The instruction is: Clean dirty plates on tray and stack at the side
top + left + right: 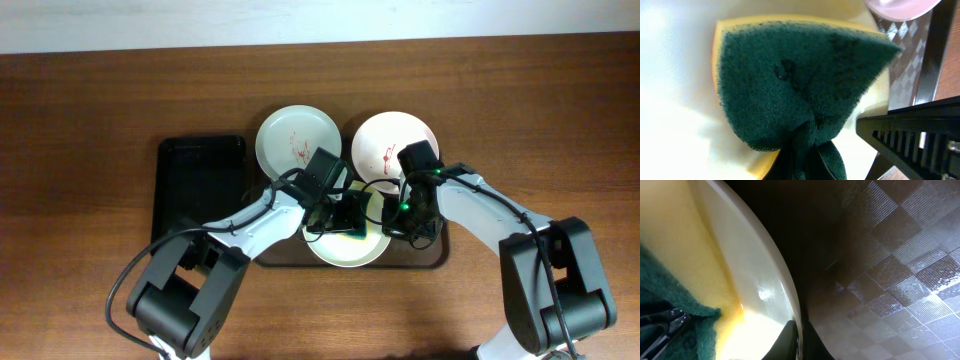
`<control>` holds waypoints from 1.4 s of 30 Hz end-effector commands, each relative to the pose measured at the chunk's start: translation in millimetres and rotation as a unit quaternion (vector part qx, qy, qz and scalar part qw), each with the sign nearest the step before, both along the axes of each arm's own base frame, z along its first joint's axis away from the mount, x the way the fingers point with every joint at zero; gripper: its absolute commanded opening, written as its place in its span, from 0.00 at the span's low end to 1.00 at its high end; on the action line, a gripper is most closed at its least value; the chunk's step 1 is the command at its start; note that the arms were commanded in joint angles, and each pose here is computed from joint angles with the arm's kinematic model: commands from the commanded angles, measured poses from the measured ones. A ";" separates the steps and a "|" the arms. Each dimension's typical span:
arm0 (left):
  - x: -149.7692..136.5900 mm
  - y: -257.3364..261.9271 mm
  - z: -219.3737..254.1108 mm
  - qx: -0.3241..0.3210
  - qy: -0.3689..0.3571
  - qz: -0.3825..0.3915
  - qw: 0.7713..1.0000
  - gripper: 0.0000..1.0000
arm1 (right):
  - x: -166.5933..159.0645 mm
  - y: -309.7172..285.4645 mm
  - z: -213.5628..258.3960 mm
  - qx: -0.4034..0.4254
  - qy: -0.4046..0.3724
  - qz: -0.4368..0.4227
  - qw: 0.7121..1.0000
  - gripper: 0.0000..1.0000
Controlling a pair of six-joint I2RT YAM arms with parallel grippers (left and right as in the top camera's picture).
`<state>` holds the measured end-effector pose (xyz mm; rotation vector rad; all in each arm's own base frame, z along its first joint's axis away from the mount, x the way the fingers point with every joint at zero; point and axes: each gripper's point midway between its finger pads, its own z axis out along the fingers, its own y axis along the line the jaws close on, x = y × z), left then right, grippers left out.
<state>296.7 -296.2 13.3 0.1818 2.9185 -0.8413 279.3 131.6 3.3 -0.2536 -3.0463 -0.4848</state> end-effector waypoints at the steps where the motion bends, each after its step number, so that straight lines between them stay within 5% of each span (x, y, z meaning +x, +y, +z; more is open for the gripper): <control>1: -9.7 30.3 -30.4 0.075 0.033 0.025 0.996 0.00 | -0.3 -6.3 -1.7 -0.017 -0.002 -0.001 1.000 0.06; 6: 11.1 69.1 -13.0 0.147 -0.021 0.067 0.987 0.00 | -0.2 -6.2 -1.7 -0.017 -0.003 -0.001 1.000 0.06; 16: 7.7 89.4 37.1 0.152 -0.061 0.048 0.985 0.00 | -0.2 -6.3 -1.7 -0.017 -0.003 -0.001 1.000 0.07; 19: 11.6 101.3 59.7 0.144 -0.080 0.061 0.984 0.00 | -0.2 -6.3 -1.7 -0.017 -0.003 -0.001 1.000 0.18; 24: 21.0 132.1 75.7 0.162 -0.099 0.086 0.978 0.00 | 0.9 -6.0 -1.6 -0.017 -0.005 -0.001 1.000 0.18; 32: 31.3 193.3 70.8 0.233 -0.101 0.091 0.963 0.00 | 2.7 -5.1 -1.4 -0.015 -0.016 0.021 1.000 0.04; 42: 41.7 253.6 69.8 0.264 -0.106 0.072 0.956 0.00 | 24.4 -19.6 40.2 -0.060 -0.085 0.035 0.994 0.04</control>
